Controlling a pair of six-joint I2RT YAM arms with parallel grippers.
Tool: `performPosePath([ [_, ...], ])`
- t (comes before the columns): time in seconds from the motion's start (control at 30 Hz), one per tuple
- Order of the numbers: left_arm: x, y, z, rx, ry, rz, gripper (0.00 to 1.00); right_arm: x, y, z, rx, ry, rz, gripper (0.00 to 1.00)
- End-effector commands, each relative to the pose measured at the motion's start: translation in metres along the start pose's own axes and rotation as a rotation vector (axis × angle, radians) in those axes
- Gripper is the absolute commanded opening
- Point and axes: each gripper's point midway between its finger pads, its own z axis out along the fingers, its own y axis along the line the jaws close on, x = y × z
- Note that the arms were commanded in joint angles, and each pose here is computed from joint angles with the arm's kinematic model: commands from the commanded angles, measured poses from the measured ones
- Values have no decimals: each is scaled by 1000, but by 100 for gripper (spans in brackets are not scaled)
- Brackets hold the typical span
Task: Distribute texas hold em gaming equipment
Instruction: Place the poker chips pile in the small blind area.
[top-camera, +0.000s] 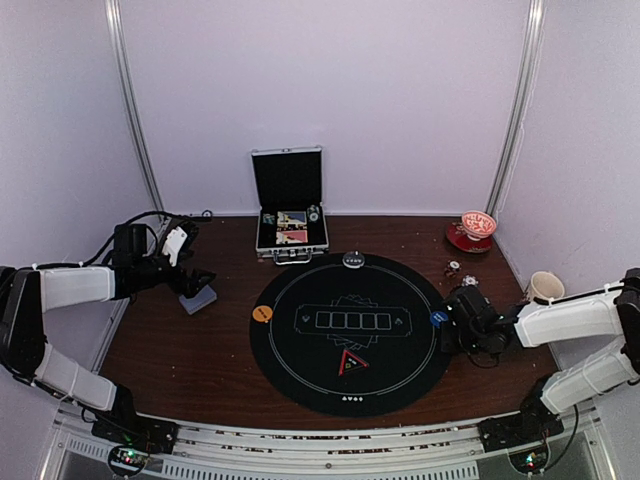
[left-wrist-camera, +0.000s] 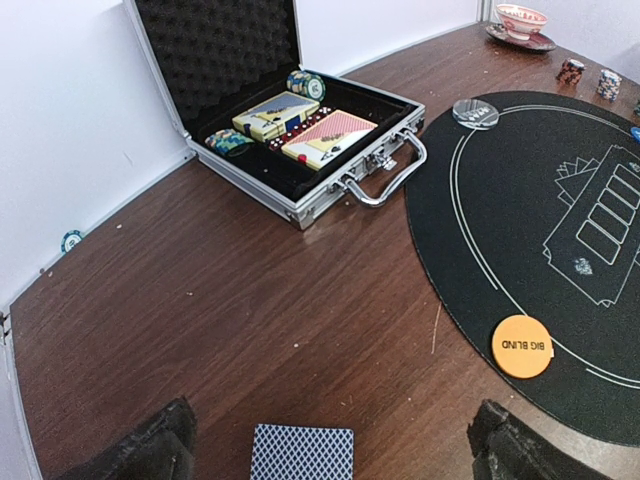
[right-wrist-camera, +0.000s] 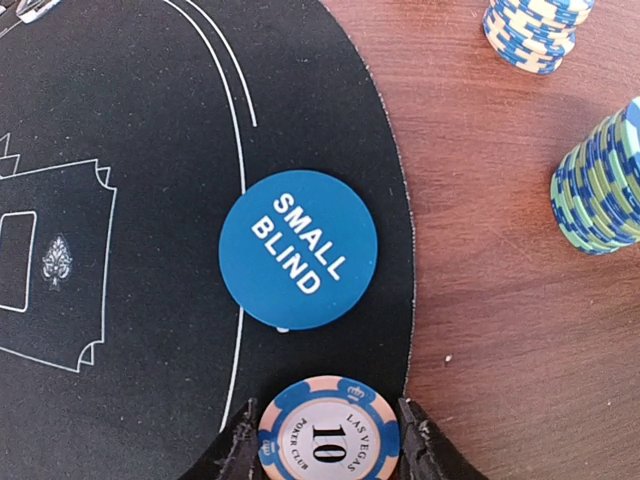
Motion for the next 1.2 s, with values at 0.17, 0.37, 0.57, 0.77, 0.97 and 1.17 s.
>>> performPosePath([
  [0.17, -5, 5, 1, -21, -30, 12, 98, -10, 8, 9, 10, -23, -4, 44],
  [0.37, -5, 5, 0, -20, -31, 13, 98, -12, 11, 12, 17, -22, -14, 46],
  [0.57, -5, 5, 1, -19, -29, 12, 98, -13, 13, 12, 10, -23, -14, 52],
  [0.77, -5, 5, 1, -20, -29, 12, 98, -17, 18, 8, -11, -28, -14, 61],
  [0.97, -5, 5, 0, -22, -29, 11, 98, -37, 13, -13, 14, -85, 3, 76],
  [1.17, -5, 5, 0, -22, -31, 12, 98, -75, 4, -52, 37, -211, 41, 81],
])
